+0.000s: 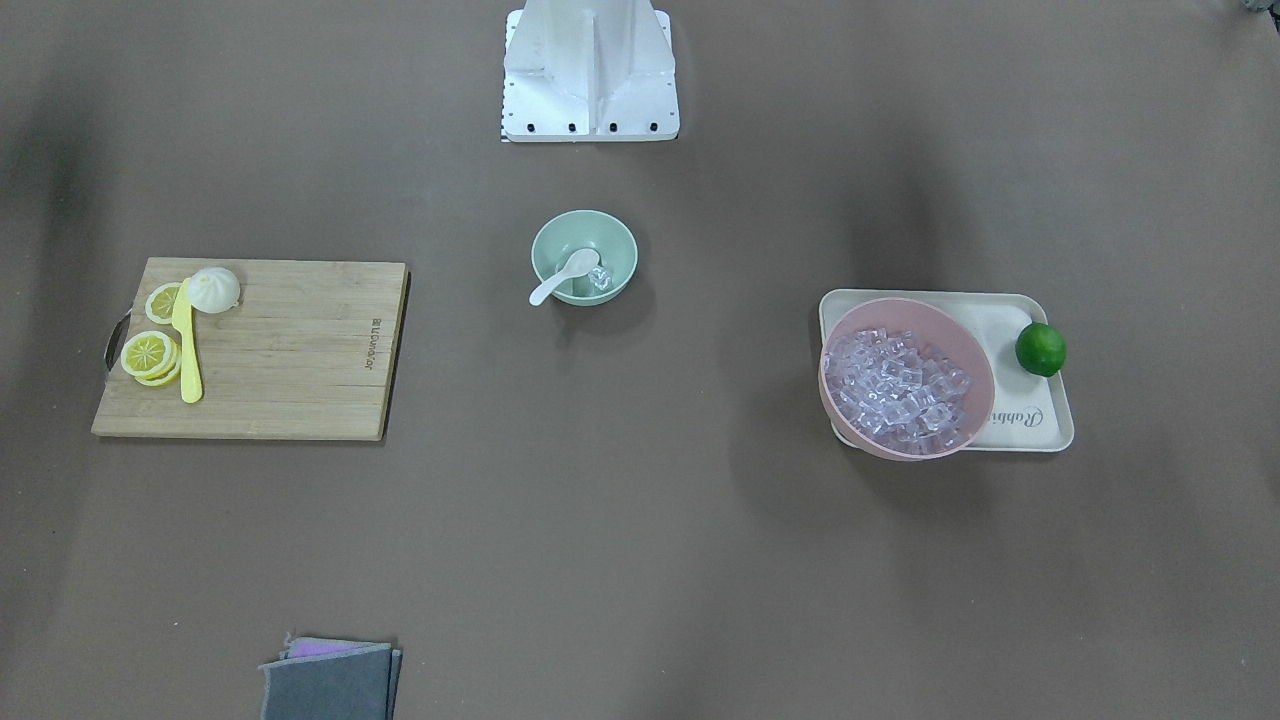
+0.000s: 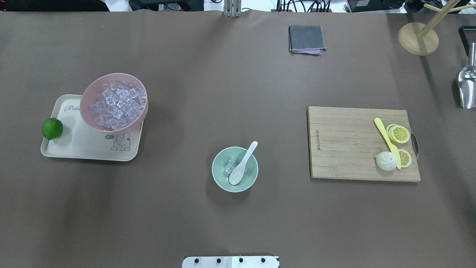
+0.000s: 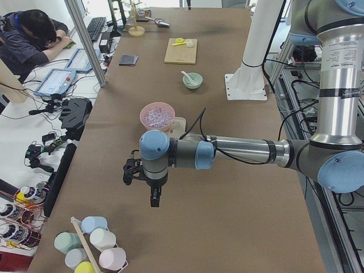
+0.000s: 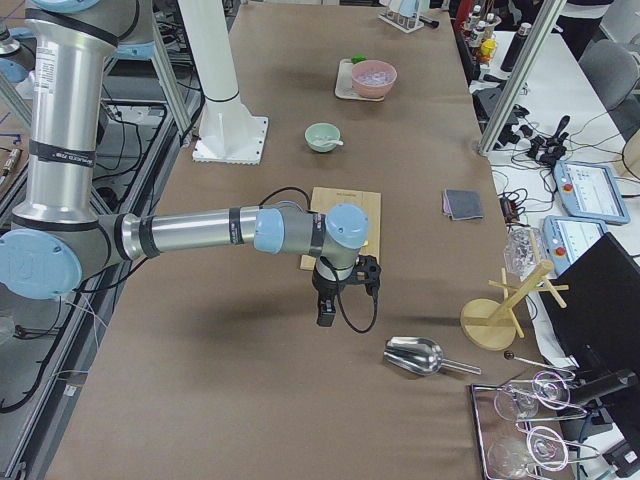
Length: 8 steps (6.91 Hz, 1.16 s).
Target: Put spoon and ice into bowl
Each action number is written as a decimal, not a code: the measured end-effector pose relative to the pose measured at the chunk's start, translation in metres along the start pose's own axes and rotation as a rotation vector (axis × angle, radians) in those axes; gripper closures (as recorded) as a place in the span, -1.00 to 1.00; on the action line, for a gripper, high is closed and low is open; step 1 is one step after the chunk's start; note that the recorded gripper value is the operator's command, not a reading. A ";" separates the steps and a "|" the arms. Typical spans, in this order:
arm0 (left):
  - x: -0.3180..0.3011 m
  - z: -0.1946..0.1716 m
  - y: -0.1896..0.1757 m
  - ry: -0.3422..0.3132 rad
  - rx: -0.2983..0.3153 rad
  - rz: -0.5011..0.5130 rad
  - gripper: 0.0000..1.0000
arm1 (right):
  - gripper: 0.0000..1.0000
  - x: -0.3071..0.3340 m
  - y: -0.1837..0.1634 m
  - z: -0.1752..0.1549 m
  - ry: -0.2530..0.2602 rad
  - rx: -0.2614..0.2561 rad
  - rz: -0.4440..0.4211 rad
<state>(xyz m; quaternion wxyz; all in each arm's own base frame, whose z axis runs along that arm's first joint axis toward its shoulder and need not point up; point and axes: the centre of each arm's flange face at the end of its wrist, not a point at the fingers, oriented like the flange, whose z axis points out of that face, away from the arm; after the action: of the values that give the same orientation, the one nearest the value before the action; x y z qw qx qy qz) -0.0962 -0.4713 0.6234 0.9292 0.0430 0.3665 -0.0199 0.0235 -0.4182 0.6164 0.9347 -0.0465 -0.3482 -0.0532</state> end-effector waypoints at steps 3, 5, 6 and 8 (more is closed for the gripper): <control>0.005 -0.005 0.000 0.002 0.028 0.027 -0.96 | -1.00 0.014 0.004 -0.015 0.003 0.043 0.018; 0.003 -0.004 0.001 -0.001 0.030 0.029 -0.96 | -1.00 0.015 0.002 -0.016 0.003 0.067 0.003; 0.003 -0.004 0.001 -0.002 0.030 0.029 -0.96 | -1.00 0.015 0.002 -0.016 0.003 0.070 0.001; 0.002 -0.002 0.003 -0.003 0.027 0.027 -0.96 | -1.00 0.017 0.005 -0.013 -0.001 0.067 0.003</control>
<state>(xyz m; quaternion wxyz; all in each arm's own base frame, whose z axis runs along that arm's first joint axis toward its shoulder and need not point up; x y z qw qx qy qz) -0.0961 -0.4678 0.6204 0.9293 0.0606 0.3640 -0.0125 0.0451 -0.4161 0.6170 0.9358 -0.0157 -0.3500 -0.0402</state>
